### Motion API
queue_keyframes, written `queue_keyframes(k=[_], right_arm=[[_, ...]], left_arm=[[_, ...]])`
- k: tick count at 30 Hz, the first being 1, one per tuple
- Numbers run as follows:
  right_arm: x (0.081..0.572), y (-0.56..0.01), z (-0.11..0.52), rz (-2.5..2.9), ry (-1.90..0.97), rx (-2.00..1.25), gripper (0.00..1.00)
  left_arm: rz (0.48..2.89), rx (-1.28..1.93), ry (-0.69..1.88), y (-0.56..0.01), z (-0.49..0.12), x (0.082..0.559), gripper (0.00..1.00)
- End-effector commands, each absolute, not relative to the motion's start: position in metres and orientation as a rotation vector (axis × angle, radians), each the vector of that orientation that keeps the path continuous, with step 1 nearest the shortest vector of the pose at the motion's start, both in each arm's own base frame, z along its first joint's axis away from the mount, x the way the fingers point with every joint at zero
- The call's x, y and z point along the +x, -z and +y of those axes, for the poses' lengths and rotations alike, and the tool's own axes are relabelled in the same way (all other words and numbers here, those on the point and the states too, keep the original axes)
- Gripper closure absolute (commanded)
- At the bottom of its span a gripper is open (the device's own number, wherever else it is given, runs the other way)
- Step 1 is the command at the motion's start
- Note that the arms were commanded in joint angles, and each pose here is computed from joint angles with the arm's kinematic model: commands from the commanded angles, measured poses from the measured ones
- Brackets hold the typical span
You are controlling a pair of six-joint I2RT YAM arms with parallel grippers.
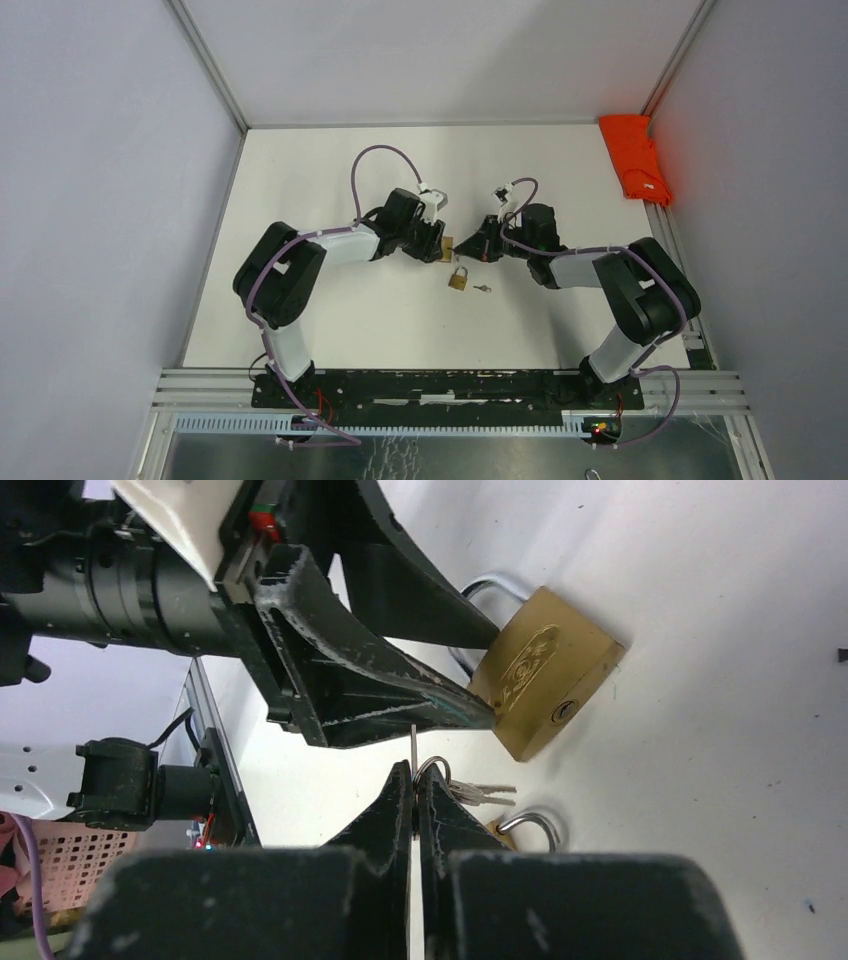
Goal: Unlock with the key
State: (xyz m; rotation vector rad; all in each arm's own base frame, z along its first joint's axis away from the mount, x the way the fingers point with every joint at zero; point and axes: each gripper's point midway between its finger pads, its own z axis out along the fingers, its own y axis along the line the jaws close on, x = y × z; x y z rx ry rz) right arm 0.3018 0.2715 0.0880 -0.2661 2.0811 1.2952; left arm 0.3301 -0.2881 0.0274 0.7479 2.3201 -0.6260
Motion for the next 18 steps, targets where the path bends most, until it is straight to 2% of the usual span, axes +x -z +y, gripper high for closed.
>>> queue_keyframes(k=[1, 9, 16, 17, 18], right_arm=[[0.32, -0.095, 0.271, 2.045, -1.304, -0.245, 1.0], [0.324, -0.067, 0.264, 2.145, -1.286, -0.17, 1.0], [0.331, -0.101, 0.246, 2.062, -1.185, -0.203, 1.0], [0.332, -0.106, 0.242, 2.059, -1.159, -0.198, 1.0], [0.335, -0.116, 0.234, 2.037, -1.118, -0.192, 1.0]], left_arm=[[2.295, 0.776, 0.663, -0.026, -0.292, 0.33, 0.98], [2.296, 0.771, 0.672, -0.029, -0.295, 0.332, 0.98], [2.307, 0.722, 0.66, -0.047, -0.296, 0.338, 0.98], [2.305, 0.702, 0.655, -0.055, -0.296, 0.34, 0.96], [2.297, 0.675, 0.65, -0.066, -0.295, 0.343, 0.91]])
